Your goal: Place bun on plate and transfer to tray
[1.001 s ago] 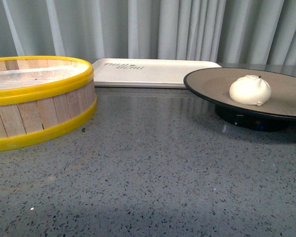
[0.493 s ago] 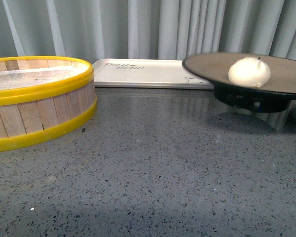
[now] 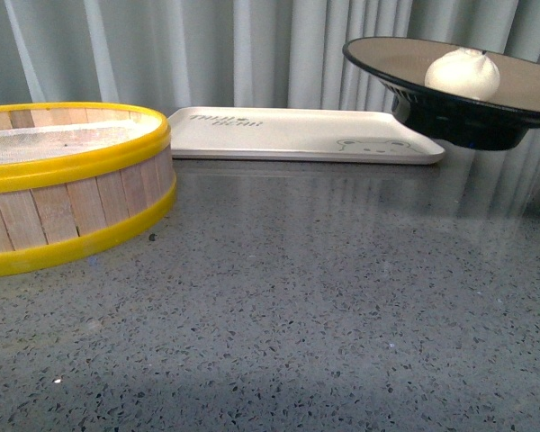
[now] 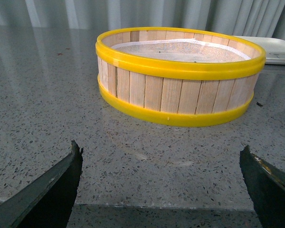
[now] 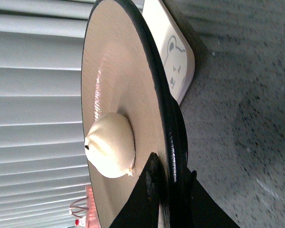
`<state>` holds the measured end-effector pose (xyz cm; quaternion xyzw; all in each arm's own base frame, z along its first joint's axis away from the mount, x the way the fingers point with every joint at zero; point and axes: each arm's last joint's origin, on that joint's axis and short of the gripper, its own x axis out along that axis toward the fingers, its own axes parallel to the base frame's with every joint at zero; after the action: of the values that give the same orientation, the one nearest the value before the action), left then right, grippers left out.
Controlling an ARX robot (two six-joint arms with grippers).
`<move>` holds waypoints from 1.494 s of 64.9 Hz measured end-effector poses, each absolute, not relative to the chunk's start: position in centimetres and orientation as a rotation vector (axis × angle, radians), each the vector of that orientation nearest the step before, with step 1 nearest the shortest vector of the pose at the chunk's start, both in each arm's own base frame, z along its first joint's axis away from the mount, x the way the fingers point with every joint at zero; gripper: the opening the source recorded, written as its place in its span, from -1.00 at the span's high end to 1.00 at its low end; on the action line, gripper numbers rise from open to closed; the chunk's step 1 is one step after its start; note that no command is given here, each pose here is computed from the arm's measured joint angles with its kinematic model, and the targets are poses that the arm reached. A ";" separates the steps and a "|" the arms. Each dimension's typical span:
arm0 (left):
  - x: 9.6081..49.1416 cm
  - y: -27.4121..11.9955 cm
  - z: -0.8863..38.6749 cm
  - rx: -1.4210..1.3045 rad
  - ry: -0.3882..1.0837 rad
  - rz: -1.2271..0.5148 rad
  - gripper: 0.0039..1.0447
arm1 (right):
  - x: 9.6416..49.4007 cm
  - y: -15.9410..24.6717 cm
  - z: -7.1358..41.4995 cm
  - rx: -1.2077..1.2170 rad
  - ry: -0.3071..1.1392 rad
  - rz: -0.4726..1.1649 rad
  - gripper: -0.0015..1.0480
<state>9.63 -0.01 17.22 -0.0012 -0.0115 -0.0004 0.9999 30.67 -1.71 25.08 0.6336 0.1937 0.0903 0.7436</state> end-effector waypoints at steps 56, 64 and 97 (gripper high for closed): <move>9.6 0.0 17.2 -0.002 -0.023 -0.001 -0.88 | 44.6 1.5 25.9 1.345 0.561 0.200 0.94; 9.6 0.0 17.2 -0.002 -0.023 -0.001 -0.88 | 45.0 1.7 25.3 1.343 0.576 0.199 0.94; 9.6 0.0 17.2 -0.002 -0.023 -0.001 -0.88 | 48.0 1.6 24.3 1.335 0.568 0.204 0.94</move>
<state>9.63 -0.01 17.22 -0.0012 -0.0115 -0.0006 0.9999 47.98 1.59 24.35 0.6094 0.2592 0.0933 0.7434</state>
